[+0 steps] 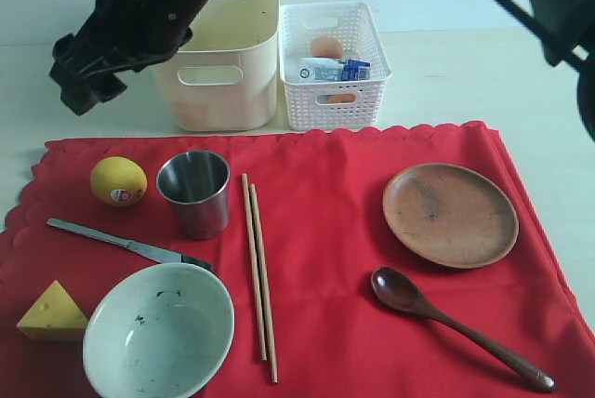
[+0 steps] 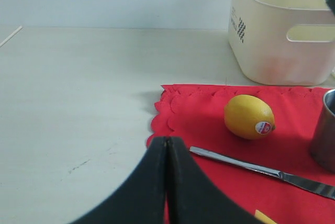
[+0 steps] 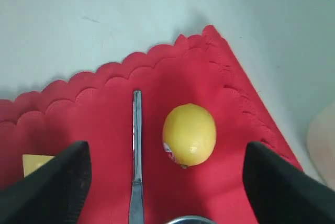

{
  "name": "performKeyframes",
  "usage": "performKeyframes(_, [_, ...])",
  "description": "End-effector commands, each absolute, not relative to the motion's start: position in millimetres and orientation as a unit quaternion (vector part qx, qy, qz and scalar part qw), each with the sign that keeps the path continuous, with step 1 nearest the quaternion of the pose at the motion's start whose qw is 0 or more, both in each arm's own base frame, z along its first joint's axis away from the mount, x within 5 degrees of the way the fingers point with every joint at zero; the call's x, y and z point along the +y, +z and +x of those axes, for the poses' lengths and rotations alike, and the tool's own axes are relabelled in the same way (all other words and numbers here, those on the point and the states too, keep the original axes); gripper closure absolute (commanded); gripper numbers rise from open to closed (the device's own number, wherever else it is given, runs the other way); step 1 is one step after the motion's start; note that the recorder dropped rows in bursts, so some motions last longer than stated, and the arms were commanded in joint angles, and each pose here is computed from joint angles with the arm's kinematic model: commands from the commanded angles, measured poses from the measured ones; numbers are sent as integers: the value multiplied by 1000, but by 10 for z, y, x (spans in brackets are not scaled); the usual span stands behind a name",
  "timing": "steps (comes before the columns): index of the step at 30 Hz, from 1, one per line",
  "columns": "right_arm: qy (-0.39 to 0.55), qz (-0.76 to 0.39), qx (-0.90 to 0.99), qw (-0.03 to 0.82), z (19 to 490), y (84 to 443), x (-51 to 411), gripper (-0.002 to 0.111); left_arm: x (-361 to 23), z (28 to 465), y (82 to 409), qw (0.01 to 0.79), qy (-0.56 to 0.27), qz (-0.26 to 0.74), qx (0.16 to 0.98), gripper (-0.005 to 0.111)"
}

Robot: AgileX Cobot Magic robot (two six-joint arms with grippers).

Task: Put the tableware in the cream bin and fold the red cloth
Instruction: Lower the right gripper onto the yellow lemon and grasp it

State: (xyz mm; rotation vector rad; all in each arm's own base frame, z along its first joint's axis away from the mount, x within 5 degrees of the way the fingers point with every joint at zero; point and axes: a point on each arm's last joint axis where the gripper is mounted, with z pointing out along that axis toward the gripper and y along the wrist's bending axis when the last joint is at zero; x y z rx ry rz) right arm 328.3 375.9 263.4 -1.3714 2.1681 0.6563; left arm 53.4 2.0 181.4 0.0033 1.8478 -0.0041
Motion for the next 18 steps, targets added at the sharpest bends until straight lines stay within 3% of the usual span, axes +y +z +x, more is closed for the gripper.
performKeyframes(1, [239,-529,775,251,3216,2481,3930,32,17,533,1810,606,-7,-2,796,107])
performKeyframes(18, [219,-568,752,253,3334,1754,4127,32,17,533,1810,606,-7,-2,796,107])
